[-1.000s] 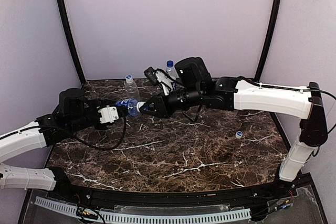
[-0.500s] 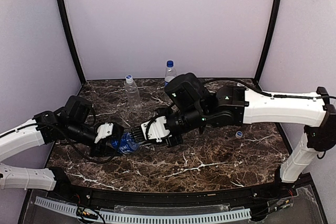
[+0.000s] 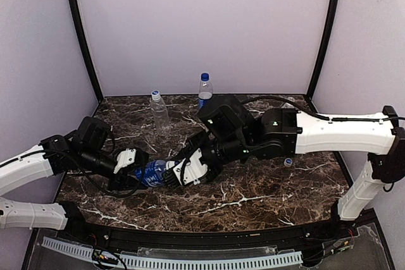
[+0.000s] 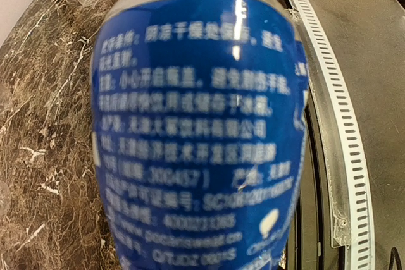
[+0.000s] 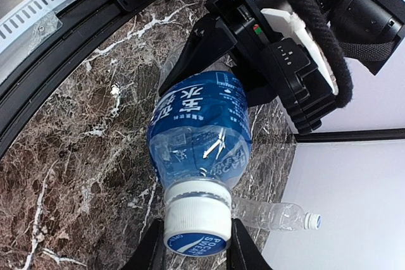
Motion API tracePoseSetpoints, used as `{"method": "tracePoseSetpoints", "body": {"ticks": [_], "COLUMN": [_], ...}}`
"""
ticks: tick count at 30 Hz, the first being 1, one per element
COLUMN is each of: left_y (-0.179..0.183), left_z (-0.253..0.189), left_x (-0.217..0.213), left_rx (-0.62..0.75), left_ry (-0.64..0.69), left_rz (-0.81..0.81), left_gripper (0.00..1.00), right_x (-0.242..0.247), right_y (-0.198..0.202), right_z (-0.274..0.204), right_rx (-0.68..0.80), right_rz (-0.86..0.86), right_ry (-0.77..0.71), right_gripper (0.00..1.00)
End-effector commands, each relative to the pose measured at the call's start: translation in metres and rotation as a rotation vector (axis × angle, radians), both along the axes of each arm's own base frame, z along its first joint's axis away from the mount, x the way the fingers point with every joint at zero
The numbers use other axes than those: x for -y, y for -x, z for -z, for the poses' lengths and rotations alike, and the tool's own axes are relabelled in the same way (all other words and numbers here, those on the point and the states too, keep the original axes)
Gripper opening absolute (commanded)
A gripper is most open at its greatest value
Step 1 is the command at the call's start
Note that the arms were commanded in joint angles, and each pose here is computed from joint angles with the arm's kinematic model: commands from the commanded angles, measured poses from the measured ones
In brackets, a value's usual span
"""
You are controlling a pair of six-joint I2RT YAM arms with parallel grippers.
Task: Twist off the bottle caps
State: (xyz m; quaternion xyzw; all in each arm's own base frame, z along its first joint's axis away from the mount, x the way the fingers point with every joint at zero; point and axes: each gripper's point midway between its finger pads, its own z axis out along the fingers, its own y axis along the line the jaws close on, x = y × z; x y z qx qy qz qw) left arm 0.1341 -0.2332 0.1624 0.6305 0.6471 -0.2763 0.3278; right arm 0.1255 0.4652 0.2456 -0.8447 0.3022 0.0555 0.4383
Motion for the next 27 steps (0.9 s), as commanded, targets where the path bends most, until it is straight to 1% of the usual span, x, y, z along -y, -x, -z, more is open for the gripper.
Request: {"method": "tracePoseSetpoints", "body": {"ticks": [1, 2, 3, 5, 8, 11, 12, 13, 16, 17, 18, 20, 21, 22, 23, 24, 27], "left_y": [0.014, 0.013, 0.012, 0.011, 0.010, 0.009, 0.009, 0.008, 0.002, -0.007, -0.011, -0.040, -0.048, -0.065, -0.072, -0.084, -0.104], "left_z": [-0.023, -0.024, -0.025, -0.028, -0.031, -0.031, -0.031, -0.031, -0.029, -0.028, -0.026, -0.029, -0.030, -0.035, -0.038, -0.044, -0.057], "left_x": [0.012, 0.013, 0.013, 0.014, 0.015, 0.015, 0.014, 0.014, 0.012, 0.012, 0.011, 0.007, 0.005, 0.001, -0.001, -0.004, -0.011], "left_rx": [0.002, 0.005, 0.009, 0.014, 0.020, 0.025, 0.026, 0.033, 0.058, 0.090, 0.106, 0.222, 0.256, 0.327, 0.364, 0.433, 0.561], "left_ry": [0.123, 0.125, 0.130, 0.136, 0.143, 0.144, 0.145, 0.143, 0.134, 0.125, 0.118, 0.099, 0.097, 0.089, 0.089, 0.082, 0.074], "left_rz": [0.074, 0.072, 0.068, 0.067, 0.063, 0.060, 0.059, 0.055, 0.026, -0.007, -0.028, -0.140, -0.171, -0.237, -0.264, -0.310, -0.377], "left_gripper": [0.25, 0.25, 0.25, 0.25, 0.25, 0.25, 0.25, 0.25, 0.24, 0.25, 0.25, 0.25, 0.25, 0.24, 0.25, 0.24, 0.23], "right_x": [0.005, 0.002, -0.001, -0.006, -0.009, -0.011, -0.011, -0.012, -0.011, -0.011, -0.009, -0.004, -0.001, 0.001, 0.003, 0.006, 0.019], "right_y": [-0.014, -0.012, -0.011, -0.011, -0.011, -0.010, -0.011, -0.012, -0.013, -0.011, -0.009, -0.006, -0.013, -0.023, -0.035, -0.049, -0.090], "right_z": [-0.006, -0.009, -0.011, -0.016, -0.019, -0.023, -0.026, -0.031, -0.057, -0.069, -0.083, -0.109, -0.120, -0.133, -0.137, -0.139, -0.124], "right_rx": [0.085, 0.074, 0.067, 0.063, 0.060, 0.047, 0.041, 0.029, -0.096, -0.165, -0.255, -0.470, -0.575, -0.668, -0.769, -0.858, -1.121], "right_rz": [0.041, 0.038, 0.036, 0.040, 0.039, 0.045, 0.055, 0.072, 0.153, 0.168, 0.180, 0.181, 0.224, 0.273, 0.348, 0.425, 0.683], "right_ry": [-0.026, -0.042, -0.052, -0.074, -0.093, -0.123, -0.140, -0.162, -0.265, -0.305, -0.349, -0.426, -0.469, -0.511, -0.542, -0.567, -0.616], "right_gripper": [0.04, 0.12, 0.17, 0.33, 0.41, 0.65, 0.69, 0.76, 0.95, 0.98, 0.98, 0.99, 0.98, 0.99, 0.99, 0.97, 0.90]}}
